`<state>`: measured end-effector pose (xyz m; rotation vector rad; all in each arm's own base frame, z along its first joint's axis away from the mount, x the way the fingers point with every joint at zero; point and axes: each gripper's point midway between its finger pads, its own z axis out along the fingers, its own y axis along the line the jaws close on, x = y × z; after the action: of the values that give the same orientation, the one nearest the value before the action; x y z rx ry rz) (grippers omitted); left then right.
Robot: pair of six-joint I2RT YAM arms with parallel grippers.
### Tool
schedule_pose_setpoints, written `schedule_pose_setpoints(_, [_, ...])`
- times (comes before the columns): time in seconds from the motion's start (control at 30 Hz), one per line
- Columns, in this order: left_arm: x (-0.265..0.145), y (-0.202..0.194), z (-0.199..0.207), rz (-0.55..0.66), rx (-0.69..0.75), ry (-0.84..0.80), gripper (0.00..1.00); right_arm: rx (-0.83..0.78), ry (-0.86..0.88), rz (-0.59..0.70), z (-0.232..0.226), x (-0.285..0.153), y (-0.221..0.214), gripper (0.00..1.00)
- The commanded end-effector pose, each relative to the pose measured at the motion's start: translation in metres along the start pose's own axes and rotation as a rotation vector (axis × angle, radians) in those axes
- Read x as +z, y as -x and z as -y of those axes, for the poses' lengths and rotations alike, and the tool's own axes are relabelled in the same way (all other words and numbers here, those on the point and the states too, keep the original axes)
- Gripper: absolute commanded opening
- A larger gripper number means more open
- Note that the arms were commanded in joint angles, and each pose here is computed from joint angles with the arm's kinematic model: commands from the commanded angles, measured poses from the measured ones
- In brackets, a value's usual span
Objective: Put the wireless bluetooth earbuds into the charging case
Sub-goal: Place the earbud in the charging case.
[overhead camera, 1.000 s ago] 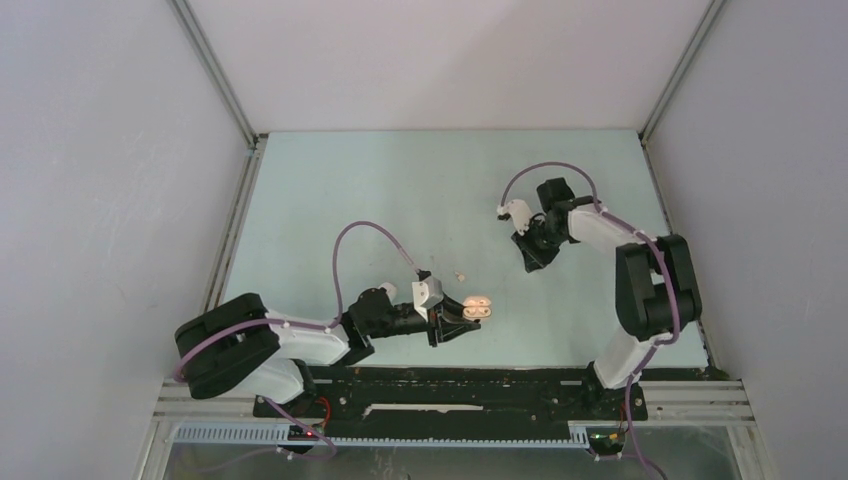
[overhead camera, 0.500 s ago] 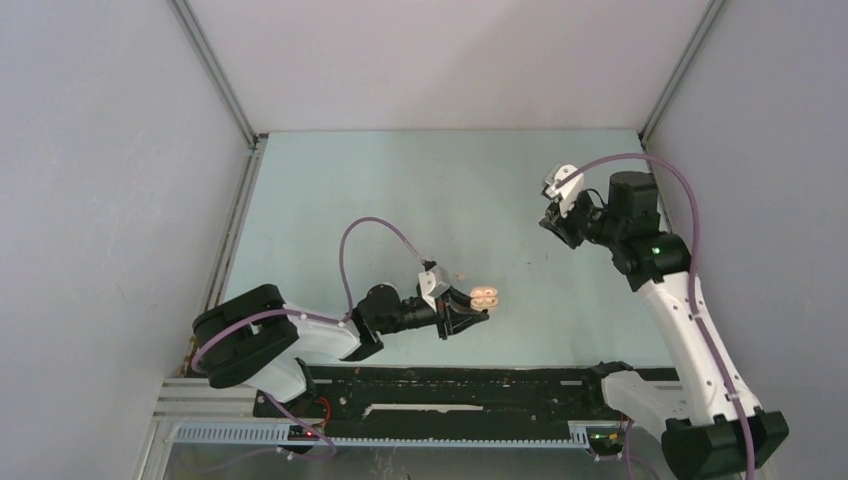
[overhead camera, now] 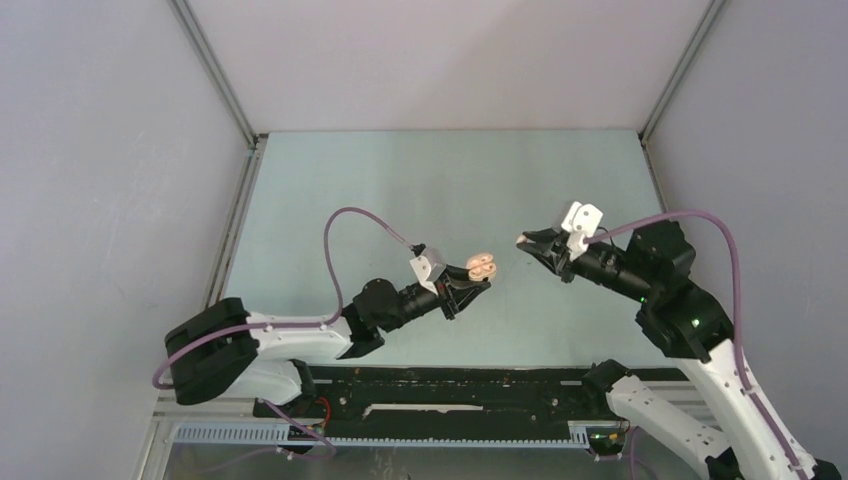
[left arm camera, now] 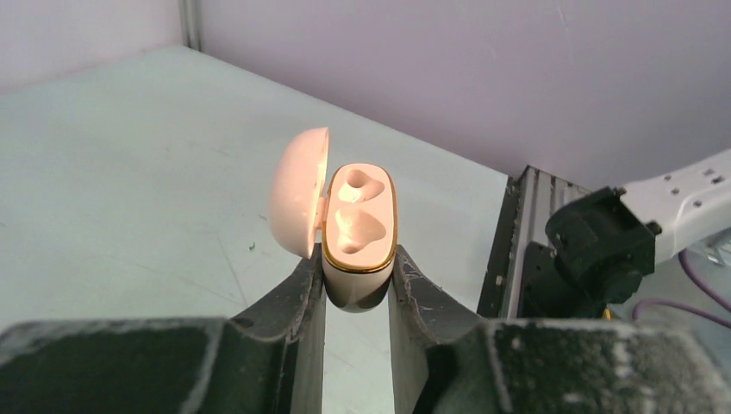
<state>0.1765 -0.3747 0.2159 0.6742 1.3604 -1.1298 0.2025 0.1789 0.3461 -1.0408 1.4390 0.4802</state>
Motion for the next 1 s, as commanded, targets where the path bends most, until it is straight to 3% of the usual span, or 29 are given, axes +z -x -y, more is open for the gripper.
schedule_pose_setpoints(0.0, [0.005,0.059,-0.001,0.120,0.163,0.118,0.00,0.086,-0.058,0.100,-0.008,-0.001,0.025,0.00])
schedule_pose_setpoints(0.23, [0.004,0.090,0.004,0.160,0.284,0.197,0.00,0.187,-0.118,0.174,-0.007,0.008,0.022,0.00])
schedule_pose_setpoints(0.6, [0.010,0.096,0.008,0.194,0.259,0.209,0.00,0.291,-0.111,0.271,-0.016,0.008,0.028,0.00])
schedule_pose_setpoints(0.97, [0.017,0.094,0.025,0.195,0.200,0.121,0.00,0.245,-0.065,0.303,-0.026,0.016,0.028,0.00])
